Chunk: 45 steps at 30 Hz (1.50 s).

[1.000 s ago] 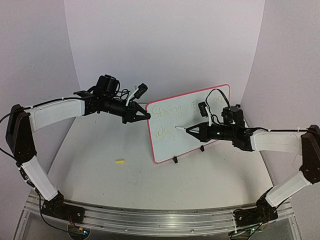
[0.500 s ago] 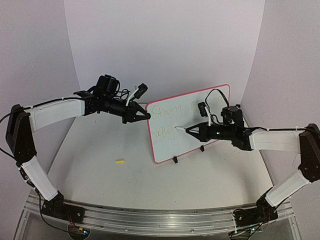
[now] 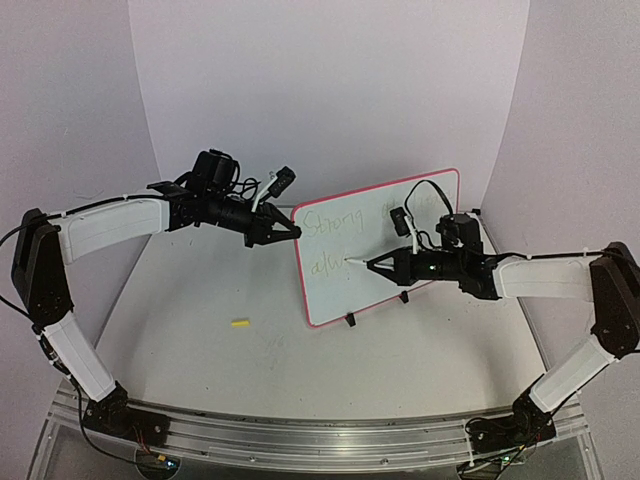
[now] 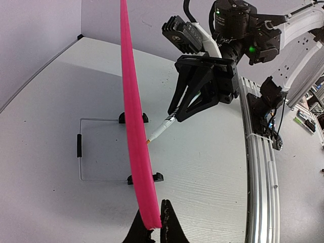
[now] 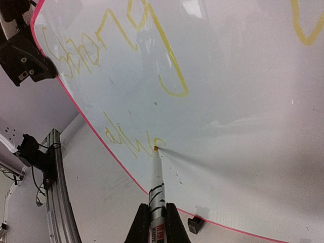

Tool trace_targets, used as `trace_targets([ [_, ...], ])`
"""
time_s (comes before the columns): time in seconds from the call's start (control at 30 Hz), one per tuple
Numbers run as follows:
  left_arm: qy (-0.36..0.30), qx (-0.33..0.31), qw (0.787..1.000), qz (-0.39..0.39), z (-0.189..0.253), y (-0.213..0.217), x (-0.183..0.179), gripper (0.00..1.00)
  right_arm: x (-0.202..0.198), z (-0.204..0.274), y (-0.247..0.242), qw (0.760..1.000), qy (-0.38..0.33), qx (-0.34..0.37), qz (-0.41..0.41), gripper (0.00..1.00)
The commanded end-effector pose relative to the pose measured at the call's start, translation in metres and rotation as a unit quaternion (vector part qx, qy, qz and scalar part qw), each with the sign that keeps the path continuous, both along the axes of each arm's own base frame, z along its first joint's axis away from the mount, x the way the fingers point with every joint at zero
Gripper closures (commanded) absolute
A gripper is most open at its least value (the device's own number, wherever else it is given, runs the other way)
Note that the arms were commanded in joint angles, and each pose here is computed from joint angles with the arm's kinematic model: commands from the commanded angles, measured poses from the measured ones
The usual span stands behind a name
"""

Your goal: Write a sentence on the whiteboard

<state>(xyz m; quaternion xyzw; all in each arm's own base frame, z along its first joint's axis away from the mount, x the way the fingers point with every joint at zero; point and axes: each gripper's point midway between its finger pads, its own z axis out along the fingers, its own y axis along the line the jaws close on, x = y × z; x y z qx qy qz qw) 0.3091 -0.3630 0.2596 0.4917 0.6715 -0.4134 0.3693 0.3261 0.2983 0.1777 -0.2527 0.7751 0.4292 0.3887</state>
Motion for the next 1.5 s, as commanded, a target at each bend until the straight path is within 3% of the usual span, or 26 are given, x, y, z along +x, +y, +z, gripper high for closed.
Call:
trace_targets([
  [0.0, 0.006, 0.012, 0.999, -0.036, -0.008, -0.004, -0.019, 1.00, 0.006, 0.002, -0.007, 1.000, -0.014, -0.005, -0.026, 1.00],
  [0.7, 0.003, 0.009, 0.999, -0.036, -0.004, -0.004, -0.020, 1.00, 0.017, 0.048, -0.009, 0.997, -0.066, 0.011, -0.045, 1.00],
  [1.47, 0.006, 0.010, 0.999, -0.037, -0.006, -0.005, -0.020, 1.00, 0.011, -0.001, -0.014, 0.998, -0.018, -0.021, -0.048, 1.00],
])
